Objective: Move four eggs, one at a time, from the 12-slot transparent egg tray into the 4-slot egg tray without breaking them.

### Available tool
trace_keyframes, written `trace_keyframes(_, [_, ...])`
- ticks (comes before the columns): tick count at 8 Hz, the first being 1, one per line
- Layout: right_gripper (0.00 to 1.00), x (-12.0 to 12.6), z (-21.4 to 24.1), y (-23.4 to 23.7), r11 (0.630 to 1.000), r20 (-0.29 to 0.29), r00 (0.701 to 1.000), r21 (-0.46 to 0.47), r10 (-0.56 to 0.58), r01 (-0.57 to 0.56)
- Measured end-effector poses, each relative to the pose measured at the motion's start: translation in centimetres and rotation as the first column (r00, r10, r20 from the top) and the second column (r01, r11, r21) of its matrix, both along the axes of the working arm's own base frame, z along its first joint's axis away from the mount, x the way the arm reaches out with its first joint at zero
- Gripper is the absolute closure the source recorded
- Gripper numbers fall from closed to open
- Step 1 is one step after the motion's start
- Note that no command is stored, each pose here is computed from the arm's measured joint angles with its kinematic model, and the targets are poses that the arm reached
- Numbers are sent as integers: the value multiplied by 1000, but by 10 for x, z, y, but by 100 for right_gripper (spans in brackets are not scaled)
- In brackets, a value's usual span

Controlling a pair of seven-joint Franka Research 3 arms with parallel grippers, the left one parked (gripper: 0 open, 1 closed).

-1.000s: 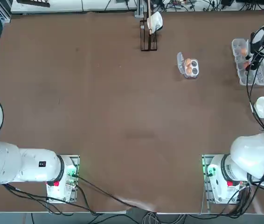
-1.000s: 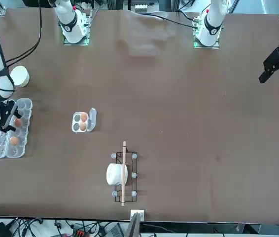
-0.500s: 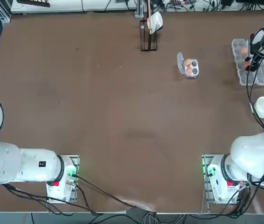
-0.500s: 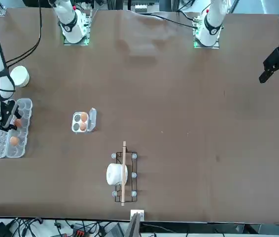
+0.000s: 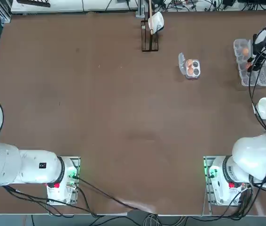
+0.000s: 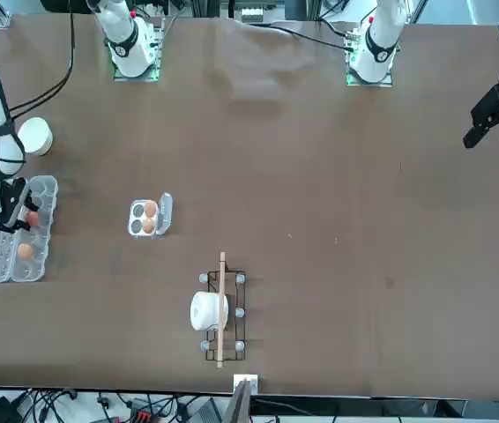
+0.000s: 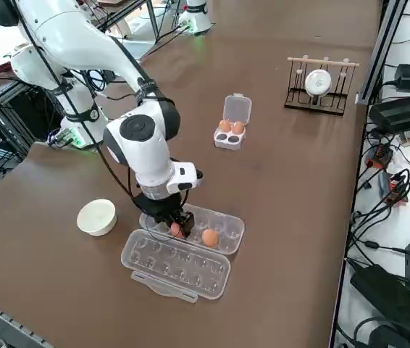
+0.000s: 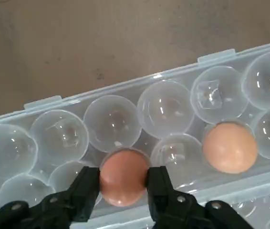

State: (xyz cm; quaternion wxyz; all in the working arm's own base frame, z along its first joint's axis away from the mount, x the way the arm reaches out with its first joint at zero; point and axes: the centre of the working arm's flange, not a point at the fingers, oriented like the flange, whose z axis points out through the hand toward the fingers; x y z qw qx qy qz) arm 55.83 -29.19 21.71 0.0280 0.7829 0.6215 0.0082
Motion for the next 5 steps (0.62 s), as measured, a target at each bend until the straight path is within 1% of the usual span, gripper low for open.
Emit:
trace_keyframes(3, [42,6,7,-5,1000,-27,1000,14,-3,4])
trace_keyframes(5, [42,13,22,-9,999,-62,998,32,-4,6])
